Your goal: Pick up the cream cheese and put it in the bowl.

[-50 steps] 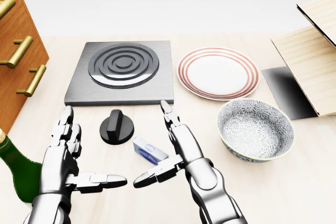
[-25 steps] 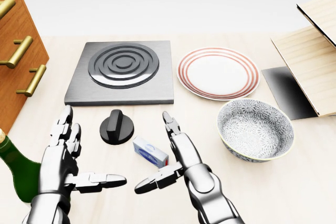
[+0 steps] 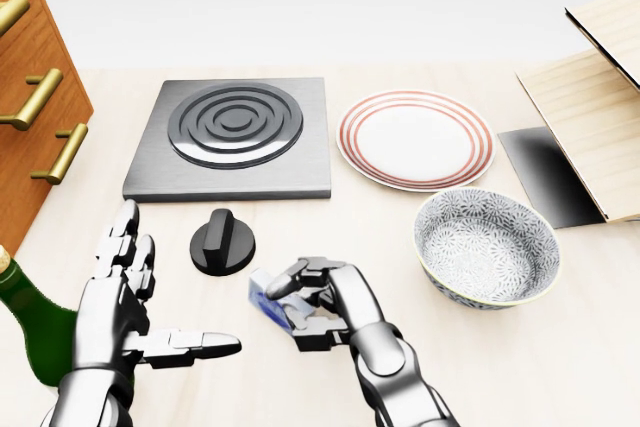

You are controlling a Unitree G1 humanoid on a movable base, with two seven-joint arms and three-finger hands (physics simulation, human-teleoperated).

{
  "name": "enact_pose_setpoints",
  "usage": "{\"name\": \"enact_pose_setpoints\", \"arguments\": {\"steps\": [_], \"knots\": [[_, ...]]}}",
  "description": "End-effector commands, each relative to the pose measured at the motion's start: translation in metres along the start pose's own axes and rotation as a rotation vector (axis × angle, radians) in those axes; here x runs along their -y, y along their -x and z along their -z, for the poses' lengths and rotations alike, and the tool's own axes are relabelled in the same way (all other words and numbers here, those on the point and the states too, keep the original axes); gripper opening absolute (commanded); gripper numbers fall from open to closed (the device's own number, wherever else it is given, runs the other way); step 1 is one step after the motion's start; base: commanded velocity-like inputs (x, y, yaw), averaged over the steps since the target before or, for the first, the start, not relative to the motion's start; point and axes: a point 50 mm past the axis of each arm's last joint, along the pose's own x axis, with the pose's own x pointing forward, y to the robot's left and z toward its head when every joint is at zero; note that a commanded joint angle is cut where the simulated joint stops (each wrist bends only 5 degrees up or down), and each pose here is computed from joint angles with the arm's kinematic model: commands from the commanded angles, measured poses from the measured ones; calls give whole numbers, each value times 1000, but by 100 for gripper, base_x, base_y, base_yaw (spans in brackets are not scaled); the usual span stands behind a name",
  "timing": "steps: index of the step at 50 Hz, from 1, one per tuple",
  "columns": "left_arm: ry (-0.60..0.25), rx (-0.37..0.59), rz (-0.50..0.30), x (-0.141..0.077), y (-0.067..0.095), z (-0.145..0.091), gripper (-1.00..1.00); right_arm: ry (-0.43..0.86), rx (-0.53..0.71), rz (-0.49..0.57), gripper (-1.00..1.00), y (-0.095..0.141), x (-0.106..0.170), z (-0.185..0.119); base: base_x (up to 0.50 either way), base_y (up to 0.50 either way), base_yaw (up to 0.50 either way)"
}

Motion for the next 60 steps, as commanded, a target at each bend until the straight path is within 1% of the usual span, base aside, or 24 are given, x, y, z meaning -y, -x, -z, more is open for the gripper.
{"name": "enact_pose_setpoints", "arguments": {"steps": [1,4,5,7,9,10,16,21,24,25,26,27,30,34,36,37,39,40,41,49,50,53,55,60], "knots": [[2,-4,5,1,1,1,100,18,7,31,-100,-1,0,1,0,0,0],[6,-6,7,1,2,0,100,11,-4,59,-100,-2,2,3,0,0,0],[14,-12,9,0,2,-2,100,46,1,123,-100,-2,4,1,0,0,0],[15,-10,9,0,2,-2,100,56,-7,116,-100,-1,1,4,0,0,0],[20,-10,9,0,2,-3,100,72,3,175,-100,-1,2,2,0,0,0],[22,-11,8,0,2,-4,100,65,18,146,-100,0,0,0,0,0,0],[26,-9,10,0,3,-5,100,103,59,168,-100,6,1,-7,0,0,0],[31,-9,6,-1,2,-5,100,141,135,167,-100,24,2,-31,0,0,0],[34,-9,5,-1,2,-6,100,149,251,169,-100,36,5,-54,0,0,0],[35,-8,4,-2,2,-6,100,156,335,195,-100,44,12,-72,0,0,0],[37,-9,3,-2,2,-5,100,156,341,197,-100,44,13,-73,0,0,0],[39,-12,3,-2,2,-5,100,173,436,205,-100,55,18,-94,0,0,0],[40,-16,7,-1,2,-4,100,224,600,194,-100,78,21,-128,0,0,0],[40,-18,15,1,4,-3,100,361,871,186,-100,120,19,-182,0,0,0],[40,-21,17,1,4,-2,100,432,968,185,-100,137,17,-201,0,0,0],[39,-24,20,2,4,-1,100,519,1046,195,-100,151,18,-218,0,0,0],[38,-25,25,2,4,-2,100,615,1099,206,-100,162,19,-232,0,0,0],[38,-26,27,2,5,-2,100,637,1114,208,-100,166,20,-237,0,0,0],[37,-27,29,2,5,-2,100,692,1122,227,-100,168,22,-242,0,0,0],[39,-29,36,2,4,-2,100,952,1089,298,-100,177,41,-268,0,0,0],[40,-29,35,2,4,-3,100,1010,1066,306,-100,178,43,-271,0,0,0],[43,-30,36,2,3,-3,100,1107,997,328,-100,178,50,-274,0,0,0],[44,-30,37,2,3,-4,100,1179,909,343,-100,177,60,-272,0,0,0],[50,-20,36,2,2,-6,100,1272,779,501,-100,186,85,-264,0,0,0]]}}
